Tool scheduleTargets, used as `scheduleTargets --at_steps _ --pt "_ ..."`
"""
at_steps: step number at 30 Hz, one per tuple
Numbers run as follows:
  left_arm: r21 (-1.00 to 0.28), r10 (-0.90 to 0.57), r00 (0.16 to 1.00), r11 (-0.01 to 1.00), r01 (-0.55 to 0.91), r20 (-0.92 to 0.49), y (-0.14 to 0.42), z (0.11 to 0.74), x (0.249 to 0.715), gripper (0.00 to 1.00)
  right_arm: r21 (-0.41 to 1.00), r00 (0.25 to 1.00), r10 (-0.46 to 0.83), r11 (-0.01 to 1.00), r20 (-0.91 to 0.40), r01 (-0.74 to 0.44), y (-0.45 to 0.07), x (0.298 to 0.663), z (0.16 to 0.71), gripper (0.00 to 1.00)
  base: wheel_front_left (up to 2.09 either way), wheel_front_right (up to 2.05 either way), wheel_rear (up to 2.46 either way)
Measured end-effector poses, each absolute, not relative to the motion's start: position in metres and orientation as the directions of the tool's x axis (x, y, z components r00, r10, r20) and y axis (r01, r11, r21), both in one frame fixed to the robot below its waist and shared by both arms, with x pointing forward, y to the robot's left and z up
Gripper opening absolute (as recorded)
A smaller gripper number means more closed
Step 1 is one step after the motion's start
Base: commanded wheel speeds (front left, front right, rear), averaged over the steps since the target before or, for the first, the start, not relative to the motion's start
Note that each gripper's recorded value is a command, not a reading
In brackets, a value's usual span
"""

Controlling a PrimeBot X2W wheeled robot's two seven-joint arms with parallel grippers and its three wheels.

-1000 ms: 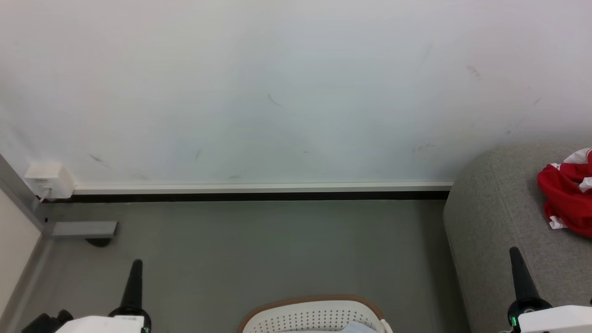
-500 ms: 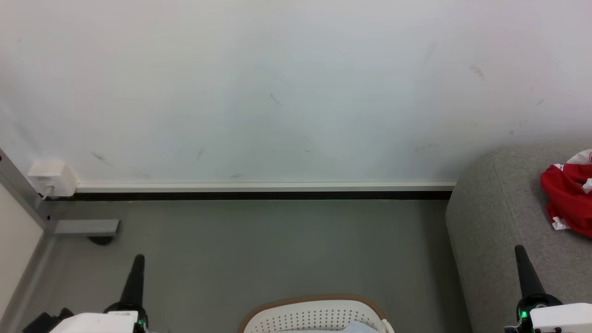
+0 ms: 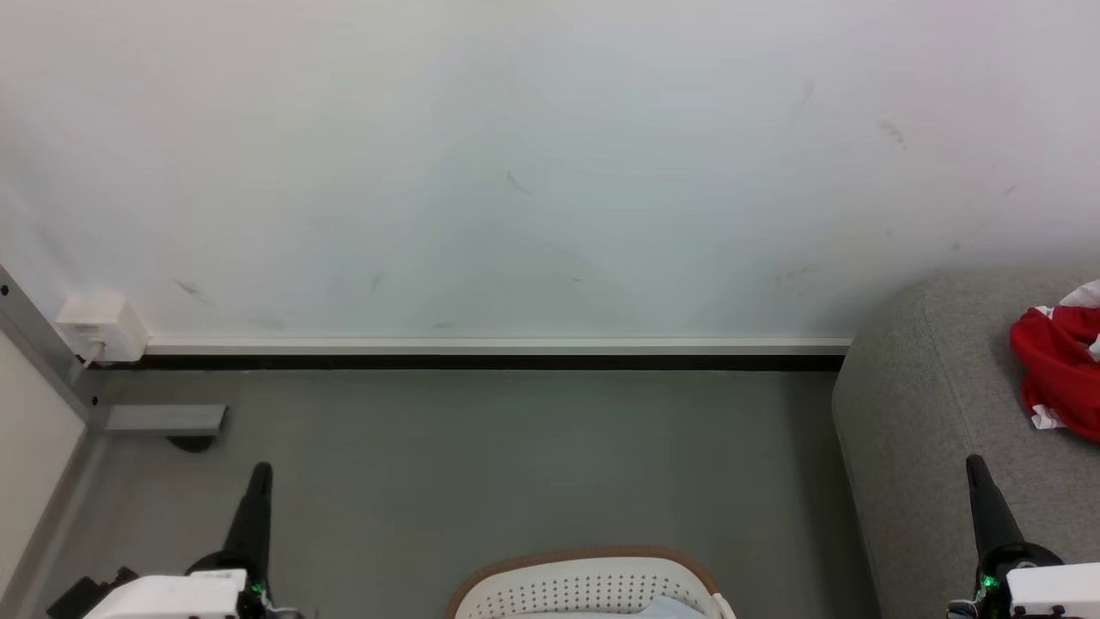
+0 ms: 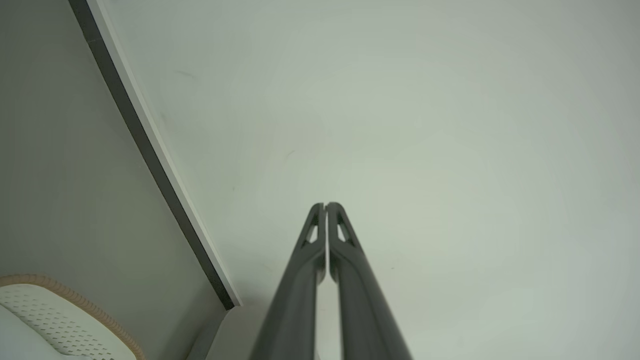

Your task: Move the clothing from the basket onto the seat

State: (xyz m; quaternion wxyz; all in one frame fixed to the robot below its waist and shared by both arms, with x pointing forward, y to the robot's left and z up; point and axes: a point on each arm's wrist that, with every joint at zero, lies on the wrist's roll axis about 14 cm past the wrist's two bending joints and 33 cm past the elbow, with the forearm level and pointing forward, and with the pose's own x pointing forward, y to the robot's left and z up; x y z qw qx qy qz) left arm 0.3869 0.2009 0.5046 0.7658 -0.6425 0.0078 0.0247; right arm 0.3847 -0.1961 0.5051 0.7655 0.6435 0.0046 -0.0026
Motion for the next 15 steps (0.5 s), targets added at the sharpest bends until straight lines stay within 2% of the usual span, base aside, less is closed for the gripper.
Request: scheduleTargets --at_steps 15 --pt "-0.997 0.008 1.0 0.068 -0.021 -0.021 0.1994 0.5115 0.3885 0.0 0.998 1.0 0.003 0.068 -0.004 0.004 -0.1981 0.3882 0.5082 0.0 0.0 0.0 0.0"
